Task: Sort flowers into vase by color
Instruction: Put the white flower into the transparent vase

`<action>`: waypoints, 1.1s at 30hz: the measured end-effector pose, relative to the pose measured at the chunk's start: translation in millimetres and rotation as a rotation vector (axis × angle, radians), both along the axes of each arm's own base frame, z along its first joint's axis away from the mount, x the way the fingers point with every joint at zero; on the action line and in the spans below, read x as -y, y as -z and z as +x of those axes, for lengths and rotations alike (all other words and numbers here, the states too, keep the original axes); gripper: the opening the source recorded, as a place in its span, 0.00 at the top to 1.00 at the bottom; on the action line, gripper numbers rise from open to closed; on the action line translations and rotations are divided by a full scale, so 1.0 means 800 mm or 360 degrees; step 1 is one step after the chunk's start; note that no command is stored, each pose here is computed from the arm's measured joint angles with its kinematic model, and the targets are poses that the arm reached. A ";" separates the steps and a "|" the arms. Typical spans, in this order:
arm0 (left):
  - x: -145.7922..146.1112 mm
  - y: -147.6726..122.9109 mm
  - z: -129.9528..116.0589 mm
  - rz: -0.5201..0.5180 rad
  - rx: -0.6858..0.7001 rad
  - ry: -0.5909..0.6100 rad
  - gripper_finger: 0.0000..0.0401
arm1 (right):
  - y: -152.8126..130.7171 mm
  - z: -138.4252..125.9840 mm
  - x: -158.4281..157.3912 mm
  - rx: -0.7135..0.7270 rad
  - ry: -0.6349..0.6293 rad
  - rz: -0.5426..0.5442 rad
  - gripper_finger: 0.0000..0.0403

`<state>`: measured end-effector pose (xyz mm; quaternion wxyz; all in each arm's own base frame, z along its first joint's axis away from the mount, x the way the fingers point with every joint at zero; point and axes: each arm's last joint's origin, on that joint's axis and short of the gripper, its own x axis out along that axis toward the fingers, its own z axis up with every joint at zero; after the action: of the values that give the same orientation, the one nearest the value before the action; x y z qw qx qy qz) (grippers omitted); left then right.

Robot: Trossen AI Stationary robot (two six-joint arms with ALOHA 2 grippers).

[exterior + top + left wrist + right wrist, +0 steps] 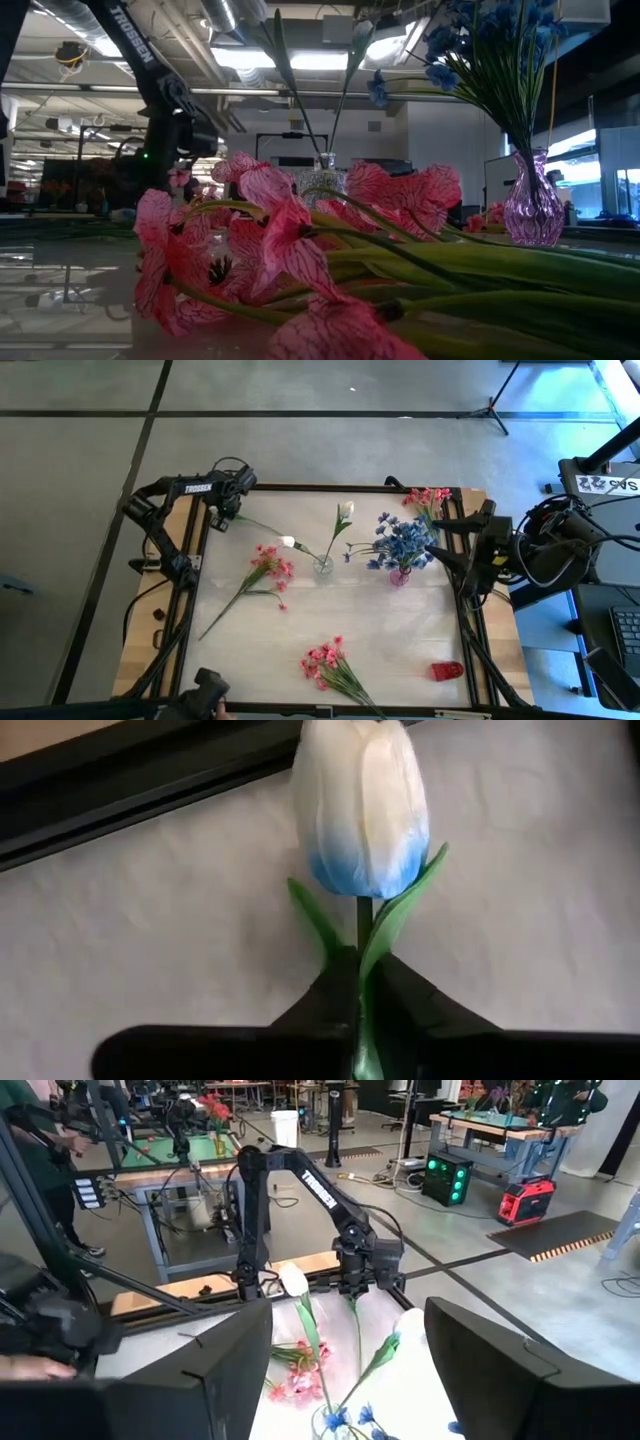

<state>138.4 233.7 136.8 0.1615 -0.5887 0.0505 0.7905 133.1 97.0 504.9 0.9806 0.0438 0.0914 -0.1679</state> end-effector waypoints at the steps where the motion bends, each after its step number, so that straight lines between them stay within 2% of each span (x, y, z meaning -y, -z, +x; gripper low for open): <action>1: 0.000 -0.003 0.002 0.0041 0.0002 0.0021 0.97 | 0.001 0.000 0.000 -0.0008 0.0000 -0.0008 0.35; 5: 0.001 -0.036 0.009 0.0265 0.0033 0.0250 0.99 | 0.003 -0.001 0.001 -0.0033 0.0001 -0.0033 0.35; 9: 0.024 -0.099 0.023 0.0618 0.0048 0.0564 0.99 | 0.005 -0.002 0.002 -0.0057 0.0013 -0.0067 0.35; 14: 0.092 -0.194 0.022 0.1110 -0.0075 0.1071 0.99 | 0.006 -0.003 0.004 -0.0058 0.0077 -0.0114 0.35; 18: 0.158 -0.248 0.007 0.1450 -0.0156 0.1477 0.99 | 0.006 -0.003 0.005 -0.0044 0.0117 -0.0128 0.35; 22: 0.212 -0.283 -0.004 0.1802 -0.0100 0.1770 0.99 | 0.005 -0.003 0.005 -0.0027 0.0160 -0.0137 0.35; 26: 0.258 -0.306 0.002 0.2091 -0.0060 0.2119 0.99 | 0.004 -0.003 0.006 -0.0001 0.0217 -0.0147 0.35; 33: 0.324 -0.338 -0.002 0.2520 0.0071 0.2462 1.00 | 0.004 -0.004 0.007 0.0020 0.0270 -0.0162 0.35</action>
<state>136.8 -25.4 407.4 0.9436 -0.1428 -0.1181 0.2742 130.2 91.0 502.1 0.9643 0.0025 0.0725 -0.2545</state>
